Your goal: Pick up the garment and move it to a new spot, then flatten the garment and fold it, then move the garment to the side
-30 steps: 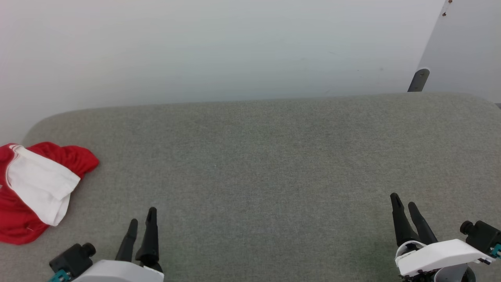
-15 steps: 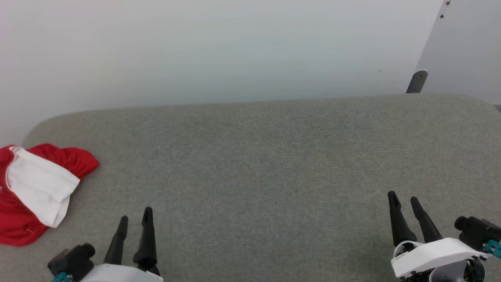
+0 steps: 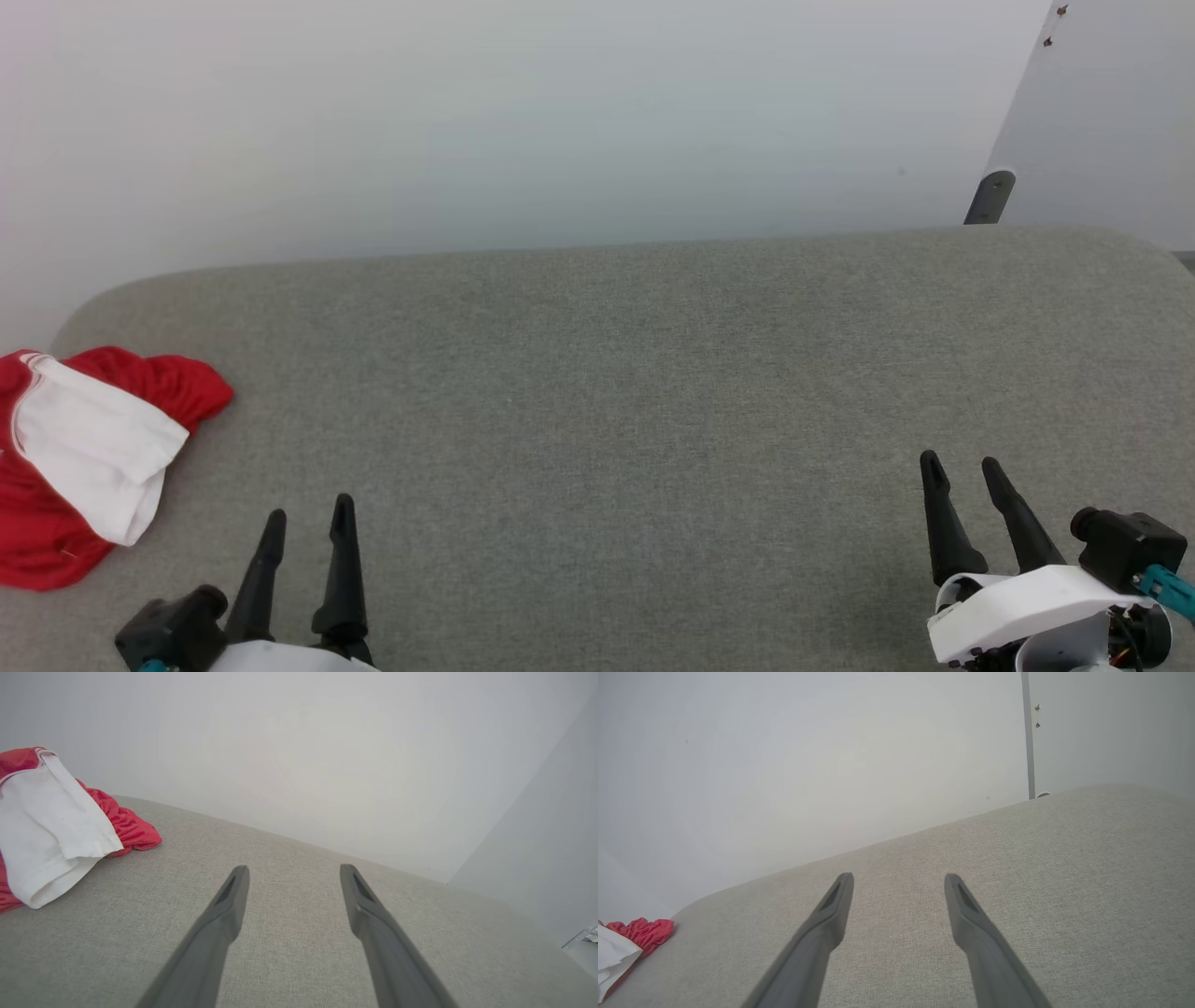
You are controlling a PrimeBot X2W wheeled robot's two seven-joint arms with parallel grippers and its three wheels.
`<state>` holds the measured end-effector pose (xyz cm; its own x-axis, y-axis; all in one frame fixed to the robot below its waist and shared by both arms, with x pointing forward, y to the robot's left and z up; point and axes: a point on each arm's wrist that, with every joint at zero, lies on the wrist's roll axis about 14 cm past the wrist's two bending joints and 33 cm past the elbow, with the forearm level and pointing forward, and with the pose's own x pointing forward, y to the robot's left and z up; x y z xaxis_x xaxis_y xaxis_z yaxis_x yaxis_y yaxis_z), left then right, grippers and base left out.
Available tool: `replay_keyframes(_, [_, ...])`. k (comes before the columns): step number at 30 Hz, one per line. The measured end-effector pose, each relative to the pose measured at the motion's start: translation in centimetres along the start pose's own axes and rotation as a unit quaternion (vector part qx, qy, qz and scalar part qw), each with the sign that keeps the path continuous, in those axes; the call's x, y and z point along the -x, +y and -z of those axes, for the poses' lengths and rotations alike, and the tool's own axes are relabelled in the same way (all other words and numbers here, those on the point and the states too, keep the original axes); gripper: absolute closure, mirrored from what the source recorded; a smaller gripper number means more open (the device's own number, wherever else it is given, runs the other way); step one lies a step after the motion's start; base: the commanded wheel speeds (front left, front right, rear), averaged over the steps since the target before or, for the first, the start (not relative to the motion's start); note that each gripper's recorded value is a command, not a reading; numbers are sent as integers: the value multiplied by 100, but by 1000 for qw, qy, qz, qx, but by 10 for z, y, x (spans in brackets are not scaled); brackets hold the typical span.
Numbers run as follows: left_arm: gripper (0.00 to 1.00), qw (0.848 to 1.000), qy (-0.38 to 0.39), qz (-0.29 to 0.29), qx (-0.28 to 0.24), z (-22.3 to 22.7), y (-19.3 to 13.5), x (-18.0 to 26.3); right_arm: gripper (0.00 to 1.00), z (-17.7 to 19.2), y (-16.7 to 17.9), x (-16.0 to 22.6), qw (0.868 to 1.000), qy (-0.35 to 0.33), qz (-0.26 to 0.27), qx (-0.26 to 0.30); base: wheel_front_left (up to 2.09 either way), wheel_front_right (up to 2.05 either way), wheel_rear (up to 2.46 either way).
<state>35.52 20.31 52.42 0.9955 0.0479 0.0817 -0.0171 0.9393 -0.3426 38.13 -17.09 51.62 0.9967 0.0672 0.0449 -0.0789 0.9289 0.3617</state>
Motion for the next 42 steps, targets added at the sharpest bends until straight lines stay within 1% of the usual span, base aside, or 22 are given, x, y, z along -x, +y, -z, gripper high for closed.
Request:
replay_keyframes(14, [0, 998, -22, 20, -64, -9, -7, 2, 0, -5, 3, 1, 998, -9, -8, 63, 0, 0, 0])
replay_keyframes(28, [0, 992, -39, 38, -117, -14, -14, 6, 0, -11, 5, 2, 993, -19, -15, 118, 0, 0, 0])
replay_keyframes(39, [0, 986, -54, 53, -148, -18, -21, 7, 0, -16, 7, 3, 987, -28, -20, 155, 0, 0, 0])
replay_keyframes(42, [0, 986, -55, 54, -149, -18, -21, 8, 0, -16, 7, 3, 987, -29, -21, 157, 0, 0, 0])
